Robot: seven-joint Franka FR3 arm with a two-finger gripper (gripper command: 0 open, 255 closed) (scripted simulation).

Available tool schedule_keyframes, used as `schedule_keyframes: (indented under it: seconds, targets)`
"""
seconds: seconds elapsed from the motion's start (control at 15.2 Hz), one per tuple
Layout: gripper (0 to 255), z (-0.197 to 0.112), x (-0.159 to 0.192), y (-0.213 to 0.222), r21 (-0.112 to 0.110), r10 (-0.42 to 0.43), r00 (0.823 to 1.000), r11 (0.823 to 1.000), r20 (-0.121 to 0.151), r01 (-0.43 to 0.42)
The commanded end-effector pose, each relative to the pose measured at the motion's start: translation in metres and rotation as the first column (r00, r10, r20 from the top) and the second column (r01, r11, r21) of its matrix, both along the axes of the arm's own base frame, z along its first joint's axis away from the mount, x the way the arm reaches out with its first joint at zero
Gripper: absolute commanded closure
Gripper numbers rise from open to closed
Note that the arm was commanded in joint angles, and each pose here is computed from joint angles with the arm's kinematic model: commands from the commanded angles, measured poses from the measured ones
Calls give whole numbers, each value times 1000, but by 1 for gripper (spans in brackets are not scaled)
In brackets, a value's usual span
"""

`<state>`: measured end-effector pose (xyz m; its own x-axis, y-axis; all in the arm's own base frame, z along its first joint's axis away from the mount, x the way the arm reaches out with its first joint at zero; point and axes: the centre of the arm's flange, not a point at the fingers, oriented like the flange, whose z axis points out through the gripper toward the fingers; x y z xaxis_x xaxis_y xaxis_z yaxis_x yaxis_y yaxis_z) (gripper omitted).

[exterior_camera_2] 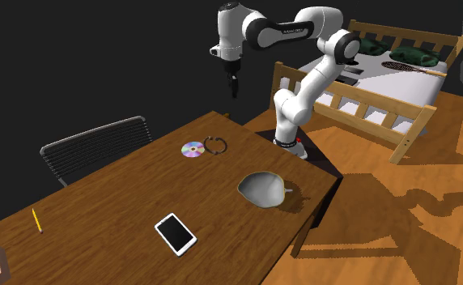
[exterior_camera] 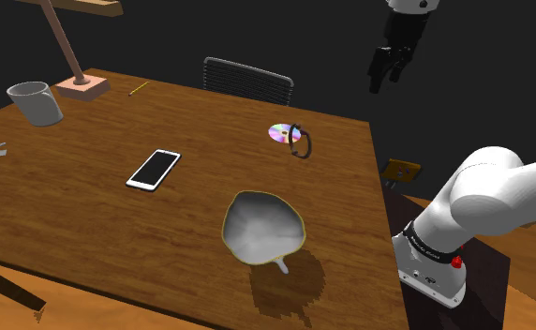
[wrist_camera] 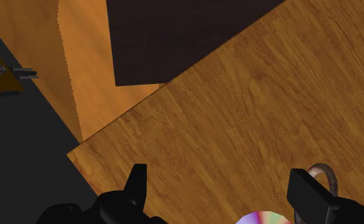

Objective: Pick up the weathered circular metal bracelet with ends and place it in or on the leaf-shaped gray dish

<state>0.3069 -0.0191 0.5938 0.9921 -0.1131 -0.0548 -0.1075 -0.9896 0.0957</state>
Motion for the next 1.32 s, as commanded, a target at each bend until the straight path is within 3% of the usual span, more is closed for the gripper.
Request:
schedule_keyframes:
  seconds: [0.0, 1.06, 1.25]
  targets:
    - [0, 0, 0, 0, 0, 0, 1000, 1000, 0, 0]
    - [0, -91, 135, 125, 40, -37, 999, 999, 18, 36]
    - [0, -104, 138, 128, 41, -38, 999, 998, 19, 37]
